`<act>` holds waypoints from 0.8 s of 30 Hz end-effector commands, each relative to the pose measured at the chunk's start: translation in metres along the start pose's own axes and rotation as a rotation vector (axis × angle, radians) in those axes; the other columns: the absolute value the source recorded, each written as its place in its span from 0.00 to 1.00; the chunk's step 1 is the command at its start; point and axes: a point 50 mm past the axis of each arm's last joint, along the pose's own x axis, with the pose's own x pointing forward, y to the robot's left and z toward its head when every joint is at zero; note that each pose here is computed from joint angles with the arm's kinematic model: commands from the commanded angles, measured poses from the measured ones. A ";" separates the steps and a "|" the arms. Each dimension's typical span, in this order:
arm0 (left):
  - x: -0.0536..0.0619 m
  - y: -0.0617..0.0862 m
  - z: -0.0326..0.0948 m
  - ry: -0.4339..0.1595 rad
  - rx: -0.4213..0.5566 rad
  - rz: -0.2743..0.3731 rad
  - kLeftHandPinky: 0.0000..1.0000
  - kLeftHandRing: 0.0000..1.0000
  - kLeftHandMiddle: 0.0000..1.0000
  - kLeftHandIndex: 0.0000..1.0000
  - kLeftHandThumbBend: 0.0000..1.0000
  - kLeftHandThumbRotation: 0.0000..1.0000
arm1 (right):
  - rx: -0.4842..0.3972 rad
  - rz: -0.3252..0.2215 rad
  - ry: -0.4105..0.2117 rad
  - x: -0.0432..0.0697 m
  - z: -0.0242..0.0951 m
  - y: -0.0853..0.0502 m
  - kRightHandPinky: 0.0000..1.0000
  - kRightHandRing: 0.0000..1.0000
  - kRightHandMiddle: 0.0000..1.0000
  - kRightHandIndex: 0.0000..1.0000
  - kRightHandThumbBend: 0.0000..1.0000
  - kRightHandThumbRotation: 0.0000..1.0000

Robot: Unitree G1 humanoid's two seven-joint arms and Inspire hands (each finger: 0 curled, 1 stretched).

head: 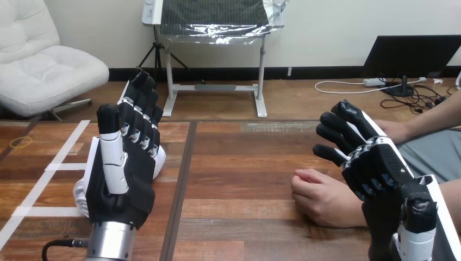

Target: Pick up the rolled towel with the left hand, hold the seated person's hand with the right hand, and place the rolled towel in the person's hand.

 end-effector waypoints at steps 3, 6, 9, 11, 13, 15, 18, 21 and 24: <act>0.010 -0.009 0.012 -0.061 0.004 -0.047 1.00 0.99 0.96 0.92 0.71 0.90 | -0.003 -0.003 -0.055 0.006 0.008 -0.001 0.82 0.88 0.88 0.90 0.76 1.00; 0.010 -0.009 0.012 -0.061 0.003 -0.047 1.00 0.99 0.96 0.92 0.71 0.90 | -0.003 -0.001 -0.055 0.006 0.008 -0.001 0.82 0.88 0.88 0.90 0.76 1.00; 0.010 -0.009 0.012 -0.061 0.003 -0.046 1.00 0.99 0.96 0.92 0.71 0.90 | -0.002 0.001 -0.055 0.006 0.008 -0.002 0.82 0.88 0.88 0.90 0.76 1.00; 0.010 -0.009 0.012 -0.061 0.004 -0.046 1.00 0.99 0.96 0.92 0.71 0.90 | -0.001 0.001 -0.054 0.006 0.008 -0.002 0.82 0.88 0.88 0.90 0.76 1.00; 0.010 -0.010 0.012 -0.061 0.005 -0.046 1.00 0.99 0.96 0.93 0.70 0.90 | -0.001 0.000 -0.053 0.006 0.008 -0.002 0.83 0.88 0.88 0.90 0.76 1.00; 0.010 -0.010 0.012 -0.060 0.008 -0.047 1.00 0.99 0.96 0.93 0.70 0.90 | -0.004 0.001 -0.055 0.006 0.008 -0.002 0.83 0.88 0.88 0.90 0.76 1.00; 0.011 -0.010 0.012 -0.059 0.017 -0.046 1.00 0.99 0.96 0.93 0.70 0.90 | -0.008 0.000 -0.055 0.006 0.008 -0.002 0.83 0.88 0.88 0.90 0.76 1.00; 0.011 -0.010 0.012 -0.058 0.032 -0.046 1.00 0.99 0.96 0.93 0.69 0.91 | -0.010 -0.001 -0.056 0.006 0.008 -0.003 0.82 0.88 0.88 0.90 0.76 1.00; 0.012 -0.010 0.012 -0.058 0.059 -0.049 1.00 0.99 0.96 0.93 0.69 0.92 | -0.012 -0.002 -0.056 0.007 0.008 -0.003 0.82 0.88 0.88 0.89 0.76 1.00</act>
